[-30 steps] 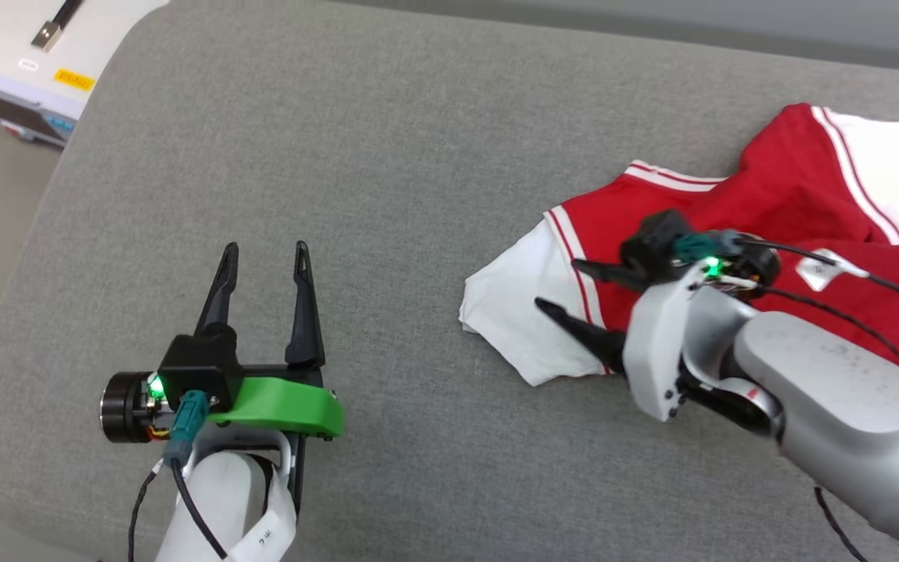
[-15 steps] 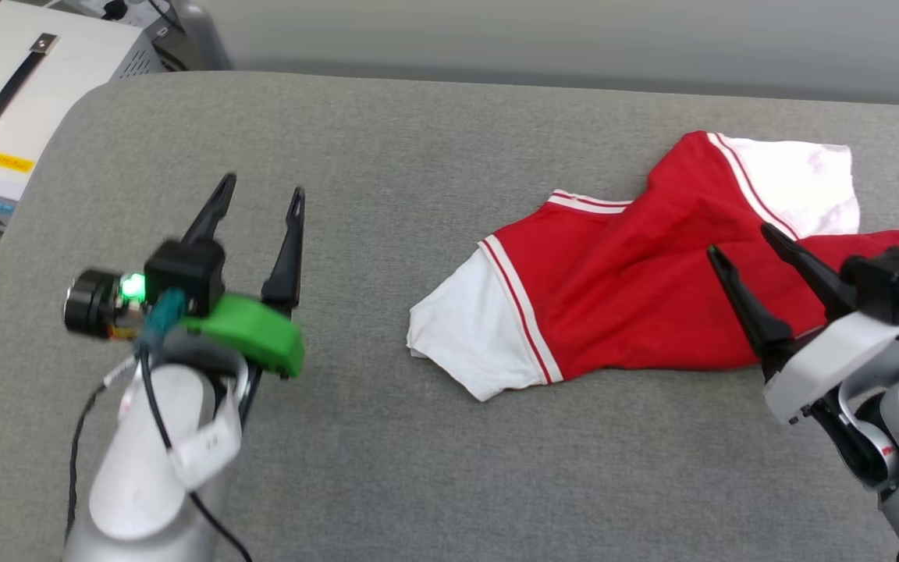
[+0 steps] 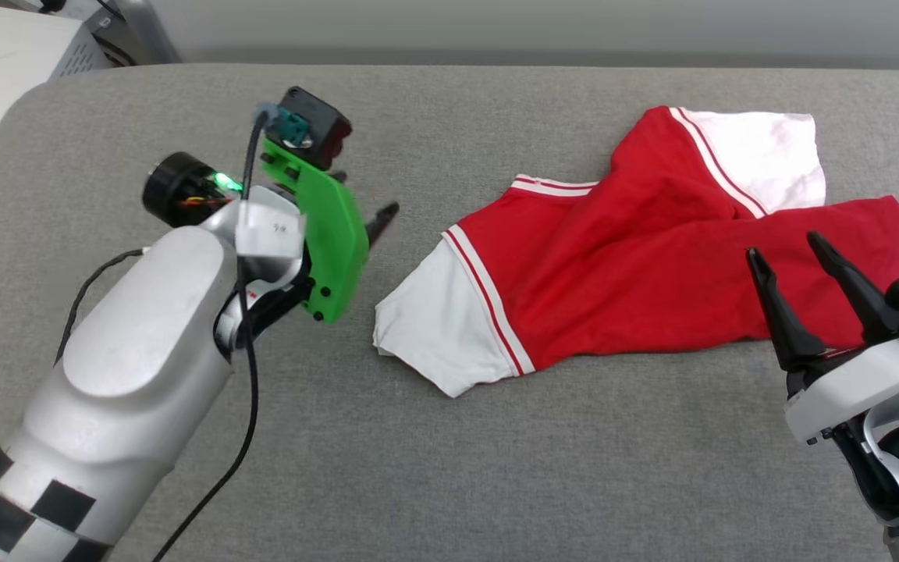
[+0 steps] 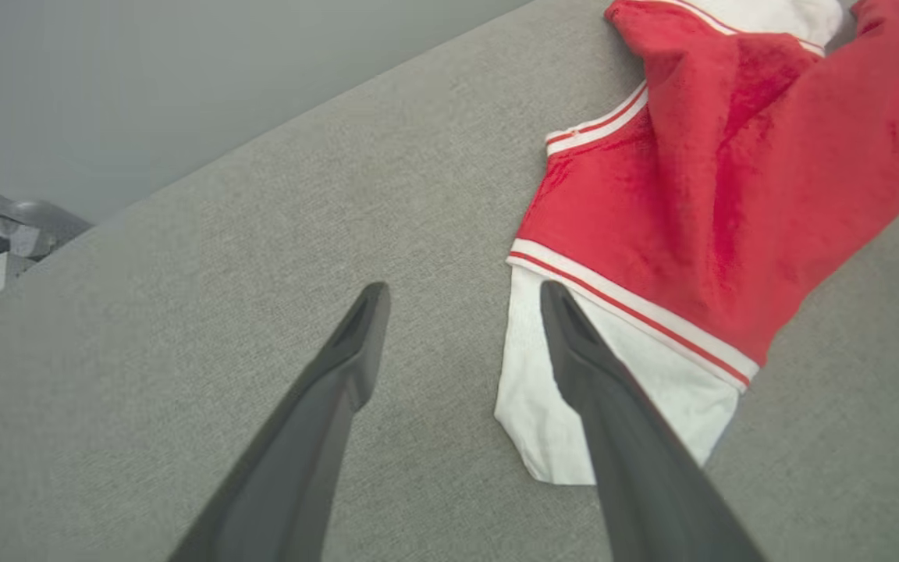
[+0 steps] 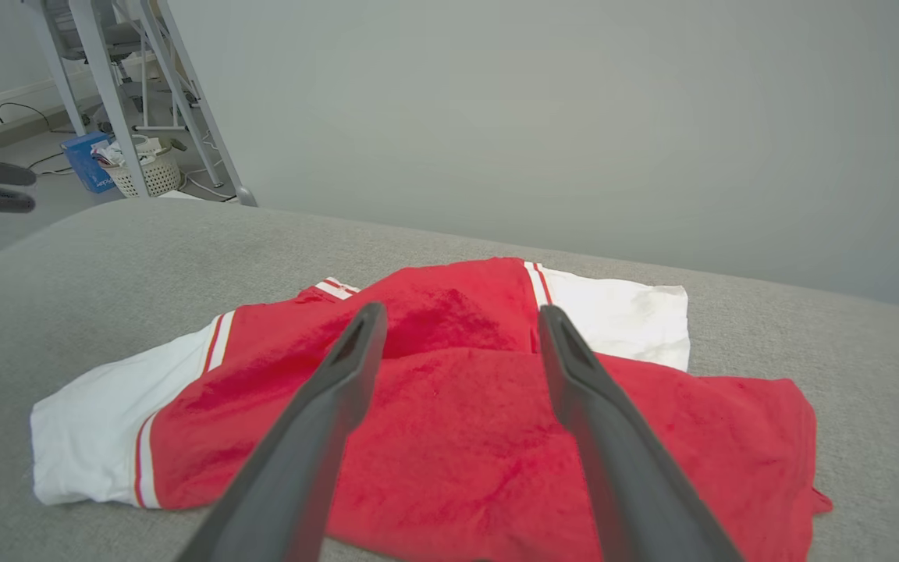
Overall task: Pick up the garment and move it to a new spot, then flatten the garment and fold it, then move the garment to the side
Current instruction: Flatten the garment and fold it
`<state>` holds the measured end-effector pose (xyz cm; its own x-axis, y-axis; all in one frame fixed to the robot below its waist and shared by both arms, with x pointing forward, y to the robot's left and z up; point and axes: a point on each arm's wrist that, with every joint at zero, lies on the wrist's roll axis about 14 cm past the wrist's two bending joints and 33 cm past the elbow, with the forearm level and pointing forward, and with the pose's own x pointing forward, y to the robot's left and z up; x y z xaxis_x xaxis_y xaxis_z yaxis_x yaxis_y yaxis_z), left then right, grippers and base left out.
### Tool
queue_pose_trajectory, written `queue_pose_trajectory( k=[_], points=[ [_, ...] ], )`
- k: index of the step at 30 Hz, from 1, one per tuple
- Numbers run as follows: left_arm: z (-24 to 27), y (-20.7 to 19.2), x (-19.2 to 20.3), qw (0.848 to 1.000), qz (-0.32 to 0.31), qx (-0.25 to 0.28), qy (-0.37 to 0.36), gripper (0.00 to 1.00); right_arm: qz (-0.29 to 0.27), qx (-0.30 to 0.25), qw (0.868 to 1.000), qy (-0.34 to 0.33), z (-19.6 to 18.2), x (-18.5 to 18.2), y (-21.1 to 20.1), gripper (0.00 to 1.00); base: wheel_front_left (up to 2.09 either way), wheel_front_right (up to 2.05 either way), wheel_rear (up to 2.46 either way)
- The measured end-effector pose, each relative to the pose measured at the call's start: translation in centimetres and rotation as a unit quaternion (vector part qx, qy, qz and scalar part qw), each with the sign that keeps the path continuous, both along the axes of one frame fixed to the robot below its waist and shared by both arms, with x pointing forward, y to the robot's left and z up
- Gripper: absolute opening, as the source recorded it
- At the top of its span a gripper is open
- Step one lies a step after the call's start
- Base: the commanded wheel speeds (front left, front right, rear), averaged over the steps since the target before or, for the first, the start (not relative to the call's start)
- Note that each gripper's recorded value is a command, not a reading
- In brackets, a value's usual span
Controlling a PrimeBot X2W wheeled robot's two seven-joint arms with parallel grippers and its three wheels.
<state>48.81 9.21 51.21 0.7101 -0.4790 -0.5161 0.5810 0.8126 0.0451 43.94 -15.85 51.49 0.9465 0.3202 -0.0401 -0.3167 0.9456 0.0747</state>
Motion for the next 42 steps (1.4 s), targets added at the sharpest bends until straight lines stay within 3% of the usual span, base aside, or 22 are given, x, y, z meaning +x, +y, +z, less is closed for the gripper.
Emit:
queue_pose_trajectory(
  k=[7, 19, 20, 21, 22, 27, 32, 41, 42],
  points=[
    [-5.6, -1.0, -2.3, 0.985, -0.066, 0.088, 0.132, 1.00, -0.017, -0.002, 1.000, 0.006, -0.3, 0.1, -0.8, 1.00, 0.00, 0.00, 0.00],
    [-14.5, -0.9, -4.6, 0.954, -0.106, 0.147, 0.240, 1.00, -0.038, -0.008, 0.999, 0.022, -2.1, 0.8, -2.1, 1.00, 0.00, 0.00, 0.00],
    [-14.6, -0.8, -4.4, 0.954, -0.106, 0.149, 0.238, 0.49, -0.040, -0.011, 0.999, 0.024, -2.3, 0.8, -2.3, 1.00, 0.00, 0.00, 0.00],
    [-14.7, -0.8, -4.1, 0.954, -0.108, 0.149, 0.235, 0.35, -0.042, -0.012, 0.999, 0.026, -2.5, 0.8, -2.4, 1.00, 0.00, 0.00, 0.00],
    [-14.7, -1.0, -3.9, 0.956, -0.108, 0.145, 0.232, 0.00, -0.043, -0.012, 0.999, 0.028, -2.6, 0.8, -2.5, 1.00, 0.00, 0.00, 0.00],
    [-13.1, -0.9, -1.7, 0.971, -0.089, 0.111, 0.194, 0.00, -0.057, -0.013, 0.998, 0.016, -2.0, 1.0, -3.5, 1.00, 0.00, 0.00, 0.00],
    [-10.1, 3.1, 2.7, 0.983, -0.030, 0.118, 0.135, 0.00, -0.077, -0.018, 0.997, 0.004, -1.3, 1.0, -4.8, 1.00, 0.00, 0.00, 0.00],
    [-12.2, 7.1, 4.0, 0.980, 0.037, 0.136, 0.143, 0.00, -0.105, -0.027, 0.994, 0.016, -1.8, 0.4, -6.7, 1.00, 0.00, 0.00, 0.00],
    [-12.6, 7.1, 3.8, 0.980, 0.039, 0.134, 0.145, 0.24, -0.106, -0.027, 0.994, 0.017, -1.9, 0.4, -6.8, 1.00, 0.00, 0.00, 0.00]
  ],
)
